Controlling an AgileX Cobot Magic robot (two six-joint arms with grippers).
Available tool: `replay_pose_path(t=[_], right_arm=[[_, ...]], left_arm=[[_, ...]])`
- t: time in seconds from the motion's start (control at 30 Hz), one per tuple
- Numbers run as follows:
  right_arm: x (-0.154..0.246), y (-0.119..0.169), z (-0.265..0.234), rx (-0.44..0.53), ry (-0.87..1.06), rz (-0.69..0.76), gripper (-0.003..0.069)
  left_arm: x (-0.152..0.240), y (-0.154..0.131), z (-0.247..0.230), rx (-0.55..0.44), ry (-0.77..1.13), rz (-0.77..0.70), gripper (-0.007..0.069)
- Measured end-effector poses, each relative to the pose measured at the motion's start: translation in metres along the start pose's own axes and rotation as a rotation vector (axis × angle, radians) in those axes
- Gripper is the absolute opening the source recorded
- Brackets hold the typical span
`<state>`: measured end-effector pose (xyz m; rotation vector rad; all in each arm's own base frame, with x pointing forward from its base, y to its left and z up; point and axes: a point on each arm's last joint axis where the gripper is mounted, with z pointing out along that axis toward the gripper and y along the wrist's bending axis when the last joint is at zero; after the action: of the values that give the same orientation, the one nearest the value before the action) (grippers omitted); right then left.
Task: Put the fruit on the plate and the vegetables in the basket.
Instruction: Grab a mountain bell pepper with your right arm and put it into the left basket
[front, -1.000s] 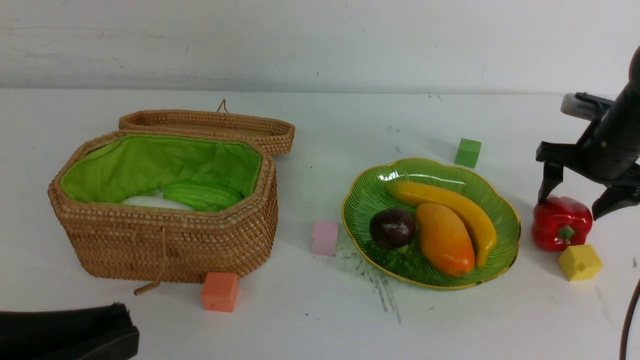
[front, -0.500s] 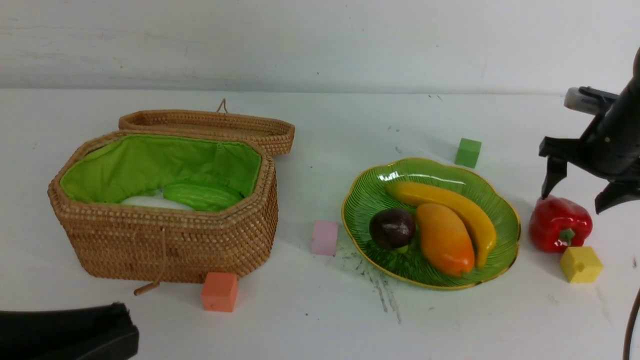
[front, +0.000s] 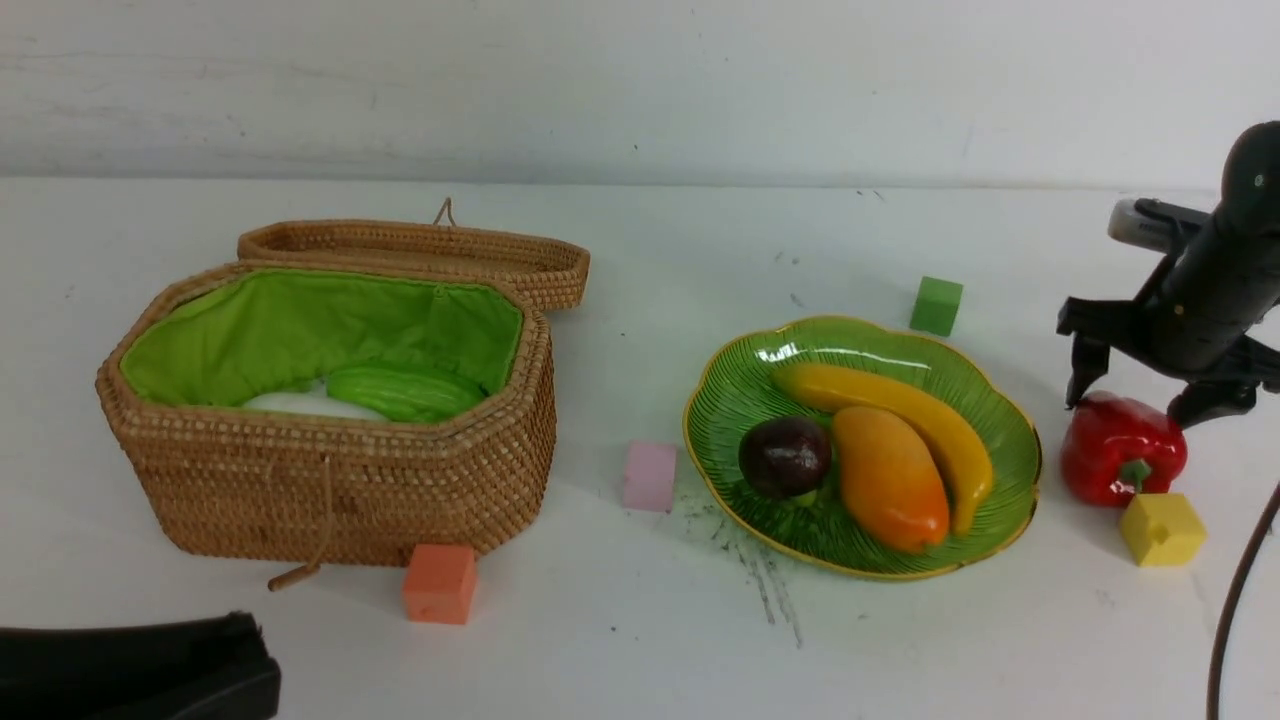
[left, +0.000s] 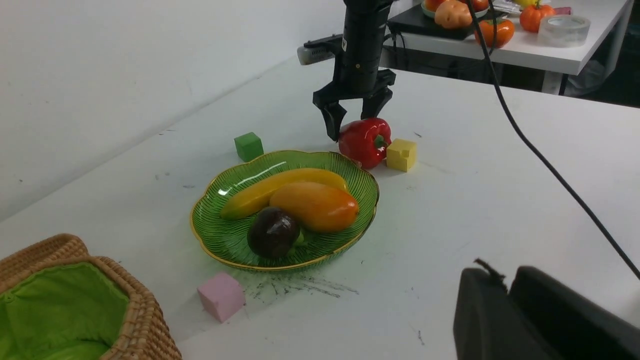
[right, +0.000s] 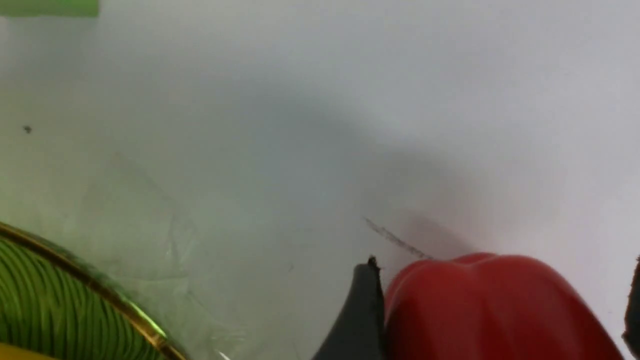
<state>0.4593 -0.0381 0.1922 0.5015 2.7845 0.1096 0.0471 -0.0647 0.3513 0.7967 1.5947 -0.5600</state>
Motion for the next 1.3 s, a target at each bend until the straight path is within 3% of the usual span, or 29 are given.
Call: replay_pose_path(t=[0.27,0.57,0.87,1.3], right_arm=[[0.003,0.002,0.014,-0.021,0.041,0.025,0.0635],[0.005,0.003,0.026,-0.045,0.071,0.051,0.0562],[0.003,0.004,0.026,-0.048,0.070,0.015,0.0561],[-0.025,0.013,-0.012,-0.054,0.011,-0.051,0.0560]], left_arm=[[0.000,0.000,0.000,0.000,0.000,0.000,0.0071],[0.000,0.000,0.000,0.000,0.000,0.000,0.0071],[0.000,0.000,0.000,0.000,-0.001,-0.001,0.0071],[-0.001,-0.001,0.000,0.009,-0.014,-0.013,0.0071]])
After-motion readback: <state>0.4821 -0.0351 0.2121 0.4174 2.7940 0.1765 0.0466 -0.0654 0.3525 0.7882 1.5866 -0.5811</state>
